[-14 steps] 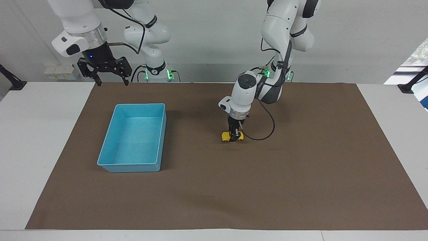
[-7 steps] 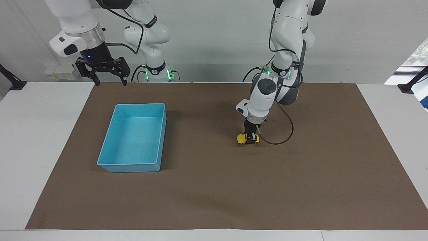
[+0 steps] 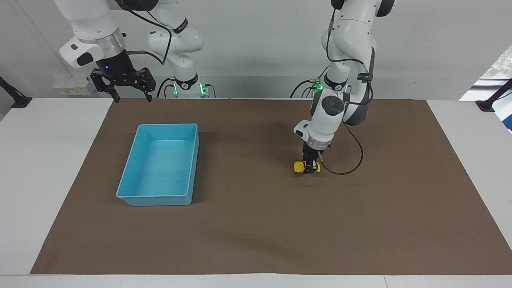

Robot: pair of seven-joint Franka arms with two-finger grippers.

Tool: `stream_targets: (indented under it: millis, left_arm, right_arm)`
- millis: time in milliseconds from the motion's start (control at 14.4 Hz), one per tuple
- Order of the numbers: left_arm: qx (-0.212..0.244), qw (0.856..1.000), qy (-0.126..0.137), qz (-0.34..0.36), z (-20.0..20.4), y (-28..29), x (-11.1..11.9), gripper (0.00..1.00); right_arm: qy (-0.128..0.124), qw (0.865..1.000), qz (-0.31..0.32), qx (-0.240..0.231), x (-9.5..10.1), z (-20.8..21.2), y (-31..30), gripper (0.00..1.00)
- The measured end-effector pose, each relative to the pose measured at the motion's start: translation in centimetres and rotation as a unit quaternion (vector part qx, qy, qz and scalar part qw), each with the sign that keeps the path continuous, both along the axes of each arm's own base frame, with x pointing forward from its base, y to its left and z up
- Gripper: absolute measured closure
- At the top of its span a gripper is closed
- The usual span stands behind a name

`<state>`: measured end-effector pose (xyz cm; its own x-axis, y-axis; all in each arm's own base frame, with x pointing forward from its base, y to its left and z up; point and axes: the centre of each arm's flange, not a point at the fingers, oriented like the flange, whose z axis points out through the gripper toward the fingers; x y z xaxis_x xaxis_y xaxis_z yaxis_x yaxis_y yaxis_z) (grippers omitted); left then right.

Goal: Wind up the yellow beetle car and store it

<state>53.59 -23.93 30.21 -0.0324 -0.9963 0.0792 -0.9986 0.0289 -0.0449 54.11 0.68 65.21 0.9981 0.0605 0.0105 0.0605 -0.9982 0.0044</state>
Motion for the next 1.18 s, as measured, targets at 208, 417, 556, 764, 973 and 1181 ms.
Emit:
stream_targets:
  millis: [208,417,556,764,973,1181]
  left_arm:
    - [0.002,1.000,0.003,-0.005,0.0,2.7,0.7,0.55]
    - [0.004,1.000,0.006,-0.013,0.0,4.1,1.1,0.55]
    - [0.011,0.999,0.032,-0.016,-0.1,4.5,0.9,0.38]
    - [0.013,0.998,0.055,-0.014,3.2,5.0,1.9,0.07]
    - [0.007,0.998,0.045,0.035,6.8,6.2,3.0,0.00]
    - [0.004,0.993,0.034,0.116,8.5,7.1,3.6,0.00]
  right_arm:
    - [0.000,1.000,0.006,0.000,-0.1,0.0,0.0,0.00]
    - [0.002,1.000,0.008,0.000,-0.2,-0.2,0.0,0.00]
    - [0.004,1.000,0.012,0.000,-0.3,-0.3,0.0,0.00]
    - [0.006,1.000,0.029,0.001,-0.5,-0.4,-0.1,0.00]
    - [0.006,0.999,0.033,0.001,-0.7,-0.4,-0.2,0.00]
    - [0.007,0.999,0.050,0.001,-0.7,-0.5,-0.1,0.00]
